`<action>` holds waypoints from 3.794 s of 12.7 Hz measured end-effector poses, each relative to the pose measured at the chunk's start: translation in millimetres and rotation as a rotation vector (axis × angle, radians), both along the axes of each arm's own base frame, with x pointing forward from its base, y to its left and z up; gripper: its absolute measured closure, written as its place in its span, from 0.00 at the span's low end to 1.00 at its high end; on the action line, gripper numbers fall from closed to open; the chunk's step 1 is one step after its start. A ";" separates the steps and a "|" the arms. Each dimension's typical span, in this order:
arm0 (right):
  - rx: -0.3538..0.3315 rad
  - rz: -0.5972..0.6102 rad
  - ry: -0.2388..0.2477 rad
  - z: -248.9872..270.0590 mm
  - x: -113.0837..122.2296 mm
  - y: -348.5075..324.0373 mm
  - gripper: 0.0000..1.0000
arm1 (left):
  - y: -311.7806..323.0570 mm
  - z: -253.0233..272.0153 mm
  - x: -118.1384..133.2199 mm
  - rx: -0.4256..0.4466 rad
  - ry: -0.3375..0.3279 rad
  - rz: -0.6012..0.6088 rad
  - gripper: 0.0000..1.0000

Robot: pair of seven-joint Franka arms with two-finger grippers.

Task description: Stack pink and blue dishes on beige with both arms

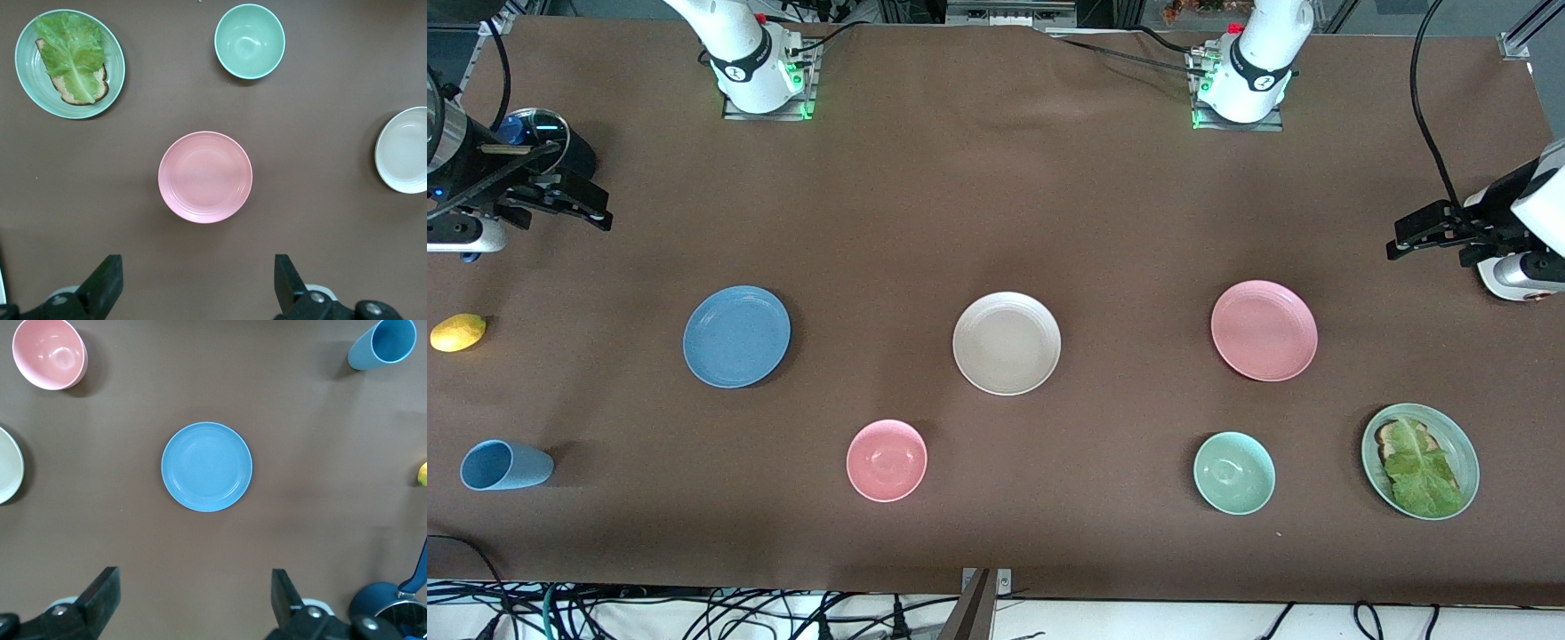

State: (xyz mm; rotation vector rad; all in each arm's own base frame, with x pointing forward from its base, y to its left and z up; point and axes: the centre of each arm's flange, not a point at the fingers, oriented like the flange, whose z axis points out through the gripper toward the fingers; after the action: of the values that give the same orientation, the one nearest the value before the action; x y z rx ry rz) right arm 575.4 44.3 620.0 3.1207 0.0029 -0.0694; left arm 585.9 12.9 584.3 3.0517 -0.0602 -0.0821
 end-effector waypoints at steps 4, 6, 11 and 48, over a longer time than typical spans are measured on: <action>0.000 0.000 0.000 0.0 0.0 0.0 0.00 | -0.4 0.4 0.1 0.000 -0.001 -0.001 0.00; 0.000 0.000 0.000 0.0 0.0 0.0 0.00 | -0.4 0.4 0.1 0.000 -0.001 -0.001 0.00; 0.000 0.000 0.000 0.0 0.0 0.0 0.00 | -0.4 0.4 0.1 0.000 -0.001 -0.001 0.00; 0.001 0.002 -0.004 0.3 0.4 1.4 0.00 | 27.9 -59.0 25.4 -0.022 0.094 0.038 0.00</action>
State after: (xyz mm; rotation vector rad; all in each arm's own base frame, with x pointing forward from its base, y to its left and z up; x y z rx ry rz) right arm 575.7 45.7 620.3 3.1213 0.0059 -0.0633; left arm 611.2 40.8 525.2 3.0208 0.0036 -0.2198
